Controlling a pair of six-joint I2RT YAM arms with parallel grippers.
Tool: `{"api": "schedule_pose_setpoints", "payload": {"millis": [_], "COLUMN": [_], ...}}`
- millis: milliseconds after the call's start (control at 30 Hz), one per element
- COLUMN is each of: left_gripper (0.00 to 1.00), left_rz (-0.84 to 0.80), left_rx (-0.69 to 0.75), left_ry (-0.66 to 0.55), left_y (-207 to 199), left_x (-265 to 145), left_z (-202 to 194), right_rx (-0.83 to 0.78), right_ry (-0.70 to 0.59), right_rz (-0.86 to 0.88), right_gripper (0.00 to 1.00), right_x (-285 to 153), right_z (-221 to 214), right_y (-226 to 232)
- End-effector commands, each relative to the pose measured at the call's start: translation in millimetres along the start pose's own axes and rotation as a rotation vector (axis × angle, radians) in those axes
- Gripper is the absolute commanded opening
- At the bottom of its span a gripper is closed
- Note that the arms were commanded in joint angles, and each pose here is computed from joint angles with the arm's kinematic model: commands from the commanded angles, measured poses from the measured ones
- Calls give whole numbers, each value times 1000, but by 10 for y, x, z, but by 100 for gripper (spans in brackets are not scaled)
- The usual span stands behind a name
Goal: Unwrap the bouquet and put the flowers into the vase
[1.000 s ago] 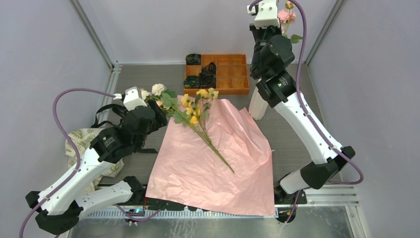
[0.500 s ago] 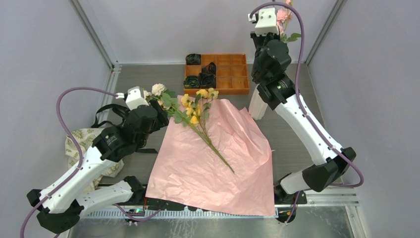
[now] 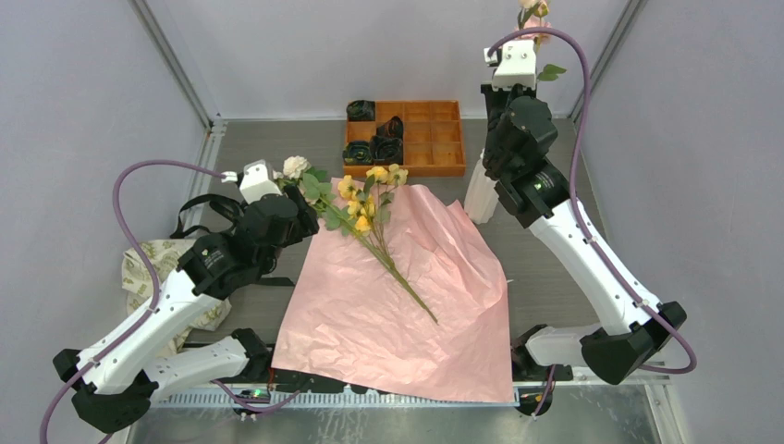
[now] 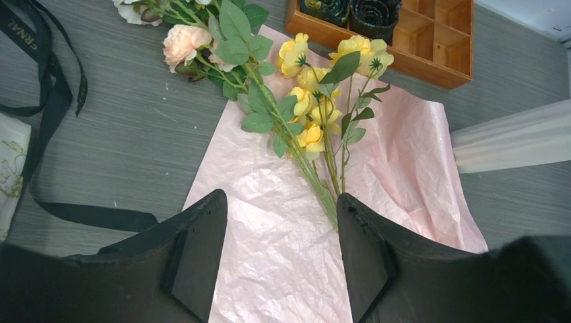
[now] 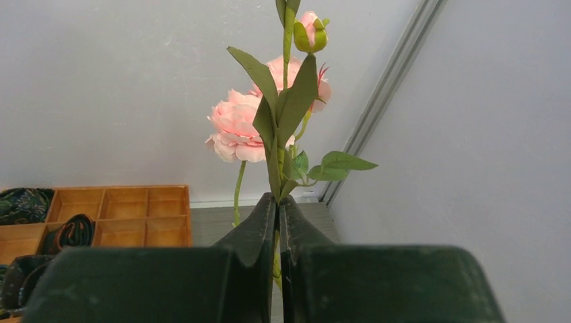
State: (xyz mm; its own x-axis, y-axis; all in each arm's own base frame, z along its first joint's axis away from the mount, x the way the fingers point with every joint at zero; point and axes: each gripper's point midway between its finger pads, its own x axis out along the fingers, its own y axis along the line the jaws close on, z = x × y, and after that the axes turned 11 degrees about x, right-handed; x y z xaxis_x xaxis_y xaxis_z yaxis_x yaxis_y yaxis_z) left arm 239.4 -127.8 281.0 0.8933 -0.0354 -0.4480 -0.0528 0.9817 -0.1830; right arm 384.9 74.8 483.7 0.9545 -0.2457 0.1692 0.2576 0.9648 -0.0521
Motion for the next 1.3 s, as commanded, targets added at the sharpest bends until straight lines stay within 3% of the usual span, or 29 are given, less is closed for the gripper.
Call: {"api": "schedule_pose_setpoints", "payload": {"millis": [0, 467, 967, 1100, 1267], "left_gripper": [61, 61, 61, 61, 61], "left_rz": [-34, -31, -28, -27, -32], "left_rx": [-35, -27, -26, -26, -23], "left_ry": [-33, -21, -18, -19, -11], "left_y": [-129, -144, -121, -121, -146], "left_x": [32, 60, 54, 55, 72], "left_z": [115, 77, 58, 59, 42], "right_rx": [89, 126, 96, 91, 72], "right_ry": [-11, 46, 164, 196, 236], "right_rz": [19, 114, 14, -23, -82], "right_gripper": [1, 1, 3, 15, 54], "right_x": [-98, -18, -69, -77, -86], "right_z": [63, -470, -1116, -1220, -1316], "right_y": [-57, 345, 210, 142, 54]}}
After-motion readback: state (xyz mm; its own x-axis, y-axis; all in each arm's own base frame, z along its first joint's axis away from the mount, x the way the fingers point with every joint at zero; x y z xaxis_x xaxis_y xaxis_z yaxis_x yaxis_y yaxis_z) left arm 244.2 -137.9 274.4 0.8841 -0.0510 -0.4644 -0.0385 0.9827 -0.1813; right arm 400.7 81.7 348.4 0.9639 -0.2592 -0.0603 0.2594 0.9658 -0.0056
